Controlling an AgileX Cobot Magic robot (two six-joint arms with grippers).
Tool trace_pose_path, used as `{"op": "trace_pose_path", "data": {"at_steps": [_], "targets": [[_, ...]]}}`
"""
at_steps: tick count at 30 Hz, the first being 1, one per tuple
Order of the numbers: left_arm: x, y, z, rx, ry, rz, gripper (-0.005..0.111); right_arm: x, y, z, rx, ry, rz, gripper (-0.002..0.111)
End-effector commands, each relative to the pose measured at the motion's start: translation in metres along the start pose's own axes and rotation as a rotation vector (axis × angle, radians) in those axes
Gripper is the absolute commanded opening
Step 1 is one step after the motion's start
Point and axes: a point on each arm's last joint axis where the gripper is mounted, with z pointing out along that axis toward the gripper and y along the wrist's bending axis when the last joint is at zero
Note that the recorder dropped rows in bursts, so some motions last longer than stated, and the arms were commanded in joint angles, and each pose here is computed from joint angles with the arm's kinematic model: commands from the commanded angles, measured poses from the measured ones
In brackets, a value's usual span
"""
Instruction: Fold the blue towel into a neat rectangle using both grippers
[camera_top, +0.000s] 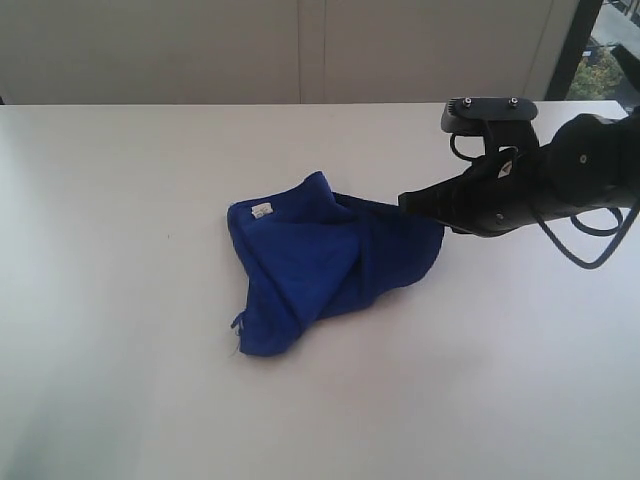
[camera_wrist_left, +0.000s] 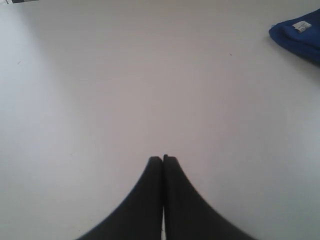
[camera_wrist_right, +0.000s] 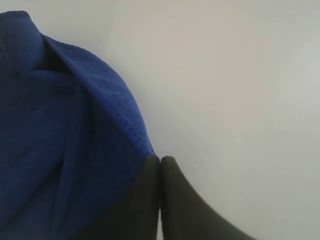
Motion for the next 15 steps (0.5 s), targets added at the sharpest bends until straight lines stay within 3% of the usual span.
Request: {"op": "trace_pose_path", "data": {"at_steps": [1, 5, 15], "targets": [[0.002, 0.000, 0.000, -0.002, 0.001, -0.008, 0.000, -0.003, 0.000, -0.003, -0.001, -0.014, -0.015, 0.000], [-0.001, 0.001, 0.000, -0.012, -0.023, 0.040, 0.000, -0.002, 0.000, -0.003, -0.001, -0.012, -0.013, 0.000], [-0.035, 0.006, -0.007, -0.083, -0.411, 0.057, 0.000, -0.002, 0.000, -0.003, -0.001, -0.010, 0.015, 0.000]]}}
